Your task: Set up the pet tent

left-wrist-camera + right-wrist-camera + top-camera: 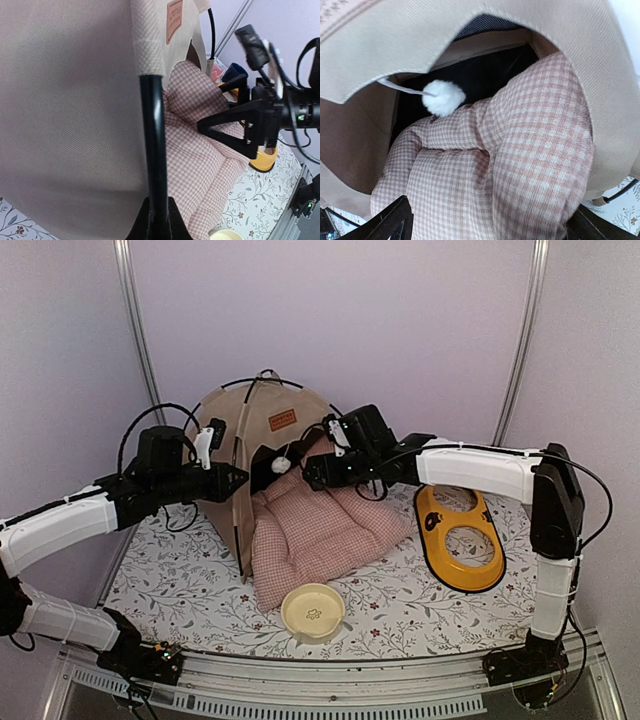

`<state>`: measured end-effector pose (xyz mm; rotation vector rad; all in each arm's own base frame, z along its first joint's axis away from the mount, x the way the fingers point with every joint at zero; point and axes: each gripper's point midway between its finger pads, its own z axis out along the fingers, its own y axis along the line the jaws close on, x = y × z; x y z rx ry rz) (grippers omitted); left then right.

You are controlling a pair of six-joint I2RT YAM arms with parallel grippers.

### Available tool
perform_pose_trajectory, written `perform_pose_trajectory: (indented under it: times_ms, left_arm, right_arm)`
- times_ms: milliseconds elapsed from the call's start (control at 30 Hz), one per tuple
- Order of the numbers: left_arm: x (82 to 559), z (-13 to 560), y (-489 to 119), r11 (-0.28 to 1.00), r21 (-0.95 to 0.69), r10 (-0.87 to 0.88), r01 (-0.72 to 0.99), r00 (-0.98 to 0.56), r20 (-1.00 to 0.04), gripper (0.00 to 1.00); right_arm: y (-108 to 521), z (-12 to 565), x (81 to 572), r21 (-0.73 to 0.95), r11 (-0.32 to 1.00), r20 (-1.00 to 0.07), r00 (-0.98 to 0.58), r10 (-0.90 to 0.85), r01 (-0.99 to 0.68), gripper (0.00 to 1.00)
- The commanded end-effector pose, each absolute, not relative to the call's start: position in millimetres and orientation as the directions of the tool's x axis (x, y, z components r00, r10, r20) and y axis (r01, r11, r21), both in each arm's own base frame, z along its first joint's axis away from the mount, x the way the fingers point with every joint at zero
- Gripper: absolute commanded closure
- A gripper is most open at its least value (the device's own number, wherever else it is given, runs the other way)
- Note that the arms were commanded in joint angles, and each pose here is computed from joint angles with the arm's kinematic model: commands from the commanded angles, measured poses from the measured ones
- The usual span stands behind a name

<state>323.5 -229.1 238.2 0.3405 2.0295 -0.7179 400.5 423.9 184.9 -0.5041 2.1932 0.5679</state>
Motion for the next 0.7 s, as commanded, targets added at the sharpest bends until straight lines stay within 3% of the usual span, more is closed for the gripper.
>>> perform_pose_trajectory:
  times_ms: [0, 367, 600, 667]
  left_arm:
    - [323, 240, -235, 0.782, -0.371, -0.069, 0.500, -0.523, -0.850, 1.00]
    - [322, 237, -237, 0.773, -0.361, -0.045, 0.522, -0.522, -0.852, 1.00]
    - [318, 238, -243, 0.746, -0.354, -0.020, 0.565, -0.511, -0.859, 1.00]
    - [316, 240, -246, 0.731, -0.351, -0.013, 0.586, -0.502, -0.865, 1.00]
  right_arm:
    - [401, 209, 399, 0.184, 0.845, -0.819, -0.554, -0.151, -0.502, 0.01]
    - [335, 170, 378, 0.163, 0.845, -0.785, -0.586, -0.201, -0.509, 0.01]
    - [312, 104, 350, 0.199, 0.837, -0.720, -0.655, -0.227, -0.510, 0.00]
    - [318, 93, 347, 0.226, 0.824, -0.700, -0.675, -0.233, -0.519, 0.05]
